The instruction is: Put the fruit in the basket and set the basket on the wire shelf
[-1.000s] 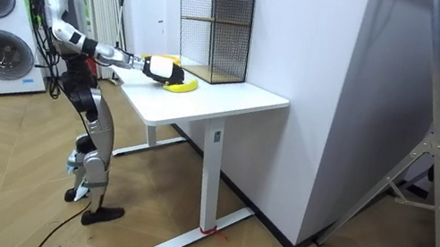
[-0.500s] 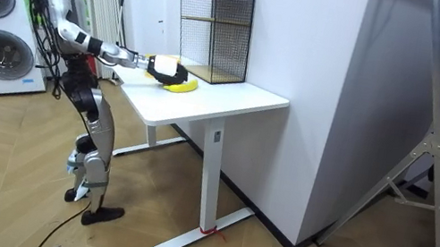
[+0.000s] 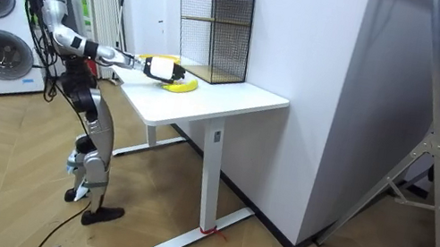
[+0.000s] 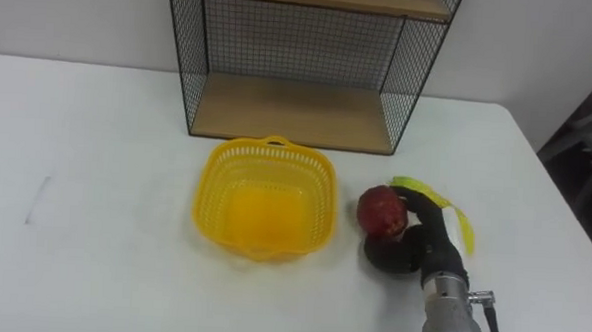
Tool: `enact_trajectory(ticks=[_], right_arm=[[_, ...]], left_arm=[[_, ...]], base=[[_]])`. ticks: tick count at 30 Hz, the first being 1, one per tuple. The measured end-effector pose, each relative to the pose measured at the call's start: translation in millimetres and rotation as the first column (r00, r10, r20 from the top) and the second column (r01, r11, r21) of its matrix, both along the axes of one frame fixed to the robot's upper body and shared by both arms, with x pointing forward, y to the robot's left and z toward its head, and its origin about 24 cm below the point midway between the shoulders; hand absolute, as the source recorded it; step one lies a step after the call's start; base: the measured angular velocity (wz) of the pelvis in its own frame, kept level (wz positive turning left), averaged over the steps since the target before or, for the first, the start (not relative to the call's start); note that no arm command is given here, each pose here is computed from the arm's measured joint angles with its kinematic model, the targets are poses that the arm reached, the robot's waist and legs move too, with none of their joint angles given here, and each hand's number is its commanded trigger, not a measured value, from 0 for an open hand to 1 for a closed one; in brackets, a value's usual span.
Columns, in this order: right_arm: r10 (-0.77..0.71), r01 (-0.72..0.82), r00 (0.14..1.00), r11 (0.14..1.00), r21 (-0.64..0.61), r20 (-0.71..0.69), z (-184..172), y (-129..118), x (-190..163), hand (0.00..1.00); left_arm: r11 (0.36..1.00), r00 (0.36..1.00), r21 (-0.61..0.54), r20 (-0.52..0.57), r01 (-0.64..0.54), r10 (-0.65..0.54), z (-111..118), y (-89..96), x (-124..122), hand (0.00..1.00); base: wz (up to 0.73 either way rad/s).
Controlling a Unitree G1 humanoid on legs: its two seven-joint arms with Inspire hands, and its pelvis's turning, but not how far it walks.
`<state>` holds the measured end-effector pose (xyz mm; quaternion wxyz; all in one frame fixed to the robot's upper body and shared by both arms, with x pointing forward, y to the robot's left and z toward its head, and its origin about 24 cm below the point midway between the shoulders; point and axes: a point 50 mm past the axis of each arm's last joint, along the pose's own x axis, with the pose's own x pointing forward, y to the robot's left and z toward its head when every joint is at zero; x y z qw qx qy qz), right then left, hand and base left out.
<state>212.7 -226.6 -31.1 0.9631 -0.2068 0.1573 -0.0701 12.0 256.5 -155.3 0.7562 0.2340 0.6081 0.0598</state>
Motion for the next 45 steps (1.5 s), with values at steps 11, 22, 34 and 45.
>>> enact_trajectory(ticks=[11, 22, 34, 45], right_arm=[[0.034, -0.055, 0.96, 0.996, 0.07, 0.276, 59.1, 14.0, 17.4, 1.0], [0.164, -0.162, 0.936, 0.986, -0.034, 0.31, 73.2, 28.6, 20.3, 0.62], [0.319, -0.304, 0.908, 0.948, -0.098, 0.27, 72.2, 50.8, 19.2, 0.55], [0.349, -0.324, 0.902, 0.936, -0.137, 0.252, 71.4, 52.8, 18.8, 0.0]], left_arm=[[1.0, 1.0, -0.01, 0.005, 0.004, -0.004, -0.2, -0.9, -3.5, 0.0], [0.999, 0.999, -0.032, 0.023, 0.032, -0.032, -1.5, -4.5, 9.3, 0.0], [0.998, 0.999, -0.029, 0.014, 0.047, -0.046, -2.4, -5.4, 10.4, 0.0], [0.998, 0.998, -0.027, 0.029, 0.051, -0.05, -2.0, -5.2, 16.8, 0.0]], base=[[-0.01], [-0.02], [-0.02], [0.0]])
